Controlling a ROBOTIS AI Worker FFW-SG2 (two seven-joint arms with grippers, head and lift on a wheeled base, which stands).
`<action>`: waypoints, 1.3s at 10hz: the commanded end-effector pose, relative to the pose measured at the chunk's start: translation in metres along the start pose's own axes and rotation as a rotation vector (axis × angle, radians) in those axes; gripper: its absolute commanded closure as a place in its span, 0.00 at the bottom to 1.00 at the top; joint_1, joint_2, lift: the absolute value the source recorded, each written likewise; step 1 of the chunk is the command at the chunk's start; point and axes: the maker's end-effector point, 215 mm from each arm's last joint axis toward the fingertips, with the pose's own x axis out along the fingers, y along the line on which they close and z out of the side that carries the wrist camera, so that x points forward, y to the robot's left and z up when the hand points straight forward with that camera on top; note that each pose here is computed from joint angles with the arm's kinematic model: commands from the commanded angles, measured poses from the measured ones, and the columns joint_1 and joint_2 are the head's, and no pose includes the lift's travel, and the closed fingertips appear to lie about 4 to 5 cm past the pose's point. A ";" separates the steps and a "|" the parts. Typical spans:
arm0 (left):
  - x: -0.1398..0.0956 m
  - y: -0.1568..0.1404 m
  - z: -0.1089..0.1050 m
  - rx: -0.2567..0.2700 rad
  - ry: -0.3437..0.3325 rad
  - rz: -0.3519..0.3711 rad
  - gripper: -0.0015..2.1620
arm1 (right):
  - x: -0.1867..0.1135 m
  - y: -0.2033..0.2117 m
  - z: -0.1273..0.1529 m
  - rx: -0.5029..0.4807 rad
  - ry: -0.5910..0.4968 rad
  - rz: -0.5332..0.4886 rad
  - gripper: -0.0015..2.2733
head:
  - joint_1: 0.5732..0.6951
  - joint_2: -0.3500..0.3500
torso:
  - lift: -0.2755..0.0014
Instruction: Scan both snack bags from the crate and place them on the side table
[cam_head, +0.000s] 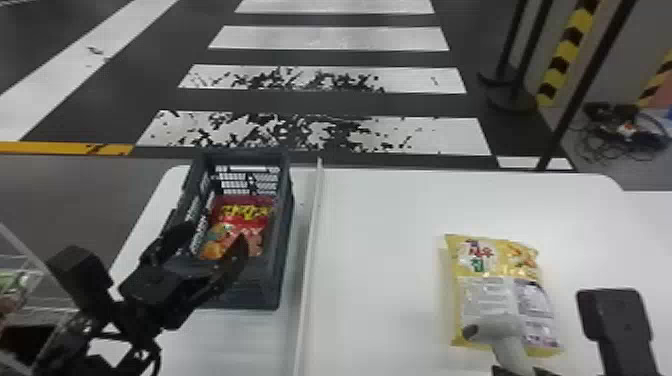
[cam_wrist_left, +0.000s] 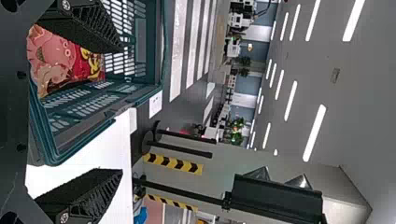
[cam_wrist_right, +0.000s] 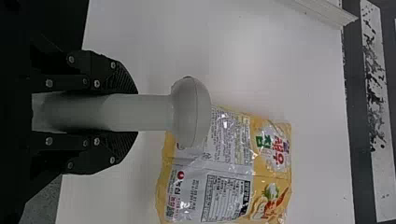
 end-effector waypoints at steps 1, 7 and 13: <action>0.000 0.000 0.000 0.000 0.000 0.000 0.04 | 0.000 0.000 0.003 -0.003 -0.004 -0.003 0.99 | 1.00 0.57 | 0.65; -0.003 0.002 -0.003 0.000 0.007 0.005 0.04 | 0.013 -0.006 0.003 -0.005 0.017 -0.019 0.99 | 1.00 0.57 | 0.65; -0.003 0.001 -0.003 0.000 0.006 0.004 0.04 | 0.011 -0.015 0.014 -0.004 -0.002 -0.038 0.99 | 1.00 0.56 | 0.65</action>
